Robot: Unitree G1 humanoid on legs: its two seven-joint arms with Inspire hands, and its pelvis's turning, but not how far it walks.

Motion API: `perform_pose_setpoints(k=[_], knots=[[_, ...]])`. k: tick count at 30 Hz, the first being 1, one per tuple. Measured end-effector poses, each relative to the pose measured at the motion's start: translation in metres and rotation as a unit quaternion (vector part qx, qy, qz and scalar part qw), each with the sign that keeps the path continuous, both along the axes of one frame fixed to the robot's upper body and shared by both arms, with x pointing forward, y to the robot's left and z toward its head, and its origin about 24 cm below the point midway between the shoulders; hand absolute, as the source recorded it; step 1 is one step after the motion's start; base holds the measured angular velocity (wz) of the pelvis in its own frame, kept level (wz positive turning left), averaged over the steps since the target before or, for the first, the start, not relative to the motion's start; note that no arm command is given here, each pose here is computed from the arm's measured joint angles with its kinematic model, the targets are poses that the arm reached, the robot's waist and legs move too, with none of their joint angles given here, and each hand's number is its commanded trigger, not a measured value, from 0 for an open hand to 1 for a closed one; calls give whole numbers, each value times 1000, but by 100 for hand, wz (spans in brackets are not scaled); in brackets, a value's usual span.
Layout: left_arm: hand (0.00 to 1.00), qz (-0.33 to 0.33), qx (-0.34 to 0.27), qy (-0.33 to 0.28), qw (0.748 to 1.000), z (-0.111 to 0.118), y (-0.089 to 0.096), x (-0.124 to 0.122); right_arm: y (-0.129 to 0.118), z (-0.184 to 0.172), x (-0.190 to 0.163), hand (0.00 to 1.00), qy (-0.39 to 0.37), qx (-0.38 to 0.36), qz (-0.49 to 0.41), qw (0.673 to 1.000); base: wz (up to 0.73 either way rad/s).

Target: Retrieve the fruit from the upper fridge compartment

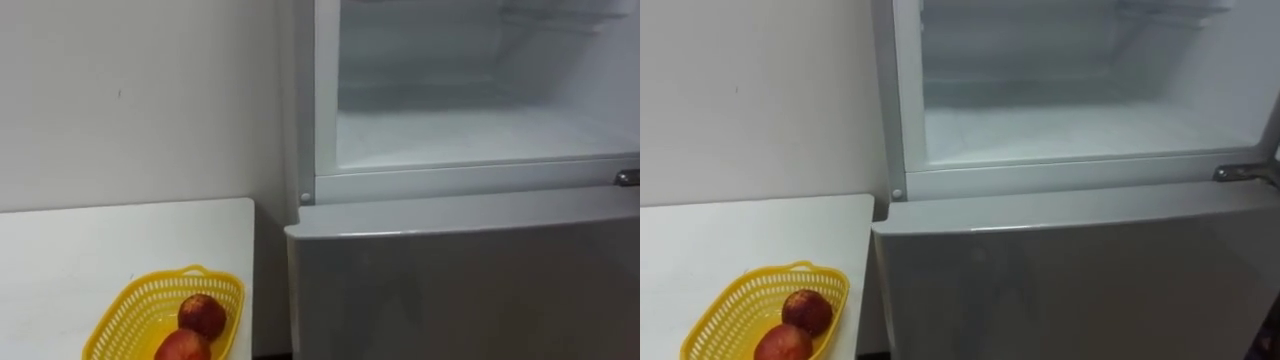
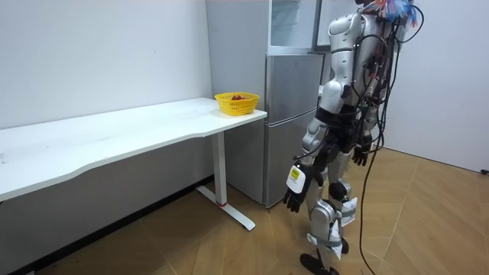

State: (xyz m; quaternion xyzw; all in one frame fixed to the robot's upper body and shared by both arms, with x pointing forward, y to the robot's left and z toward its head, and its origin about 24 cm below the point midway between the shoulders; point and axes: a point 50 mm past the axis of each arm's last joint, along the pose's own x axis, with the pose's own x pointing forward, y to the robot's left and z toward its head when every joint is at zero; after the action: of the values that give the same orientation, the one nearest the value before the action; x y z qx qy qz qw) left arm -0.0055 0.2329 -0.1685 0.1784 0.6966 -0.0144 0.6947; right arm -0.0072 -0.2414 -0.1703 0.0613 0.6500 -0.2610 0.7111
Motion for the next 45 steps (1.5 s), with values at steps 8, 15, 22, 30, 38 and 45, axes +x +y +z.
perform_pose_setpoints(k=[8, 15, 22, 30, 38, 45], knots=[[0, 35, 26, -36, 998, 5, 11, 7, -6, 2, -17, 0, -46, 9, -356, 933, 0], [0, 81, 48, -68, 993, 9, 21, 7, -30, 10, -4, 0, -123, -14, -605, 786, -4], [0, 100, 64, -88, 989, 12, 27, 9, -75, 36, 35, 0, -192, -66, -670, 714, -5], [0, 85, 68, -123, 986, 17, 31, 19, -120, 105, 95, 0, -311, -137, -654, 676, -1], [0, 65, 80, -134, 986, 19, 32, 20, -145, 164, 111, 0, -380, -237, -632, 632, -1], [0, 60, 78, -152, 984, 20, 32, 25, -149, 212, 124, 0, -450, -260, -636, 571, -2]])
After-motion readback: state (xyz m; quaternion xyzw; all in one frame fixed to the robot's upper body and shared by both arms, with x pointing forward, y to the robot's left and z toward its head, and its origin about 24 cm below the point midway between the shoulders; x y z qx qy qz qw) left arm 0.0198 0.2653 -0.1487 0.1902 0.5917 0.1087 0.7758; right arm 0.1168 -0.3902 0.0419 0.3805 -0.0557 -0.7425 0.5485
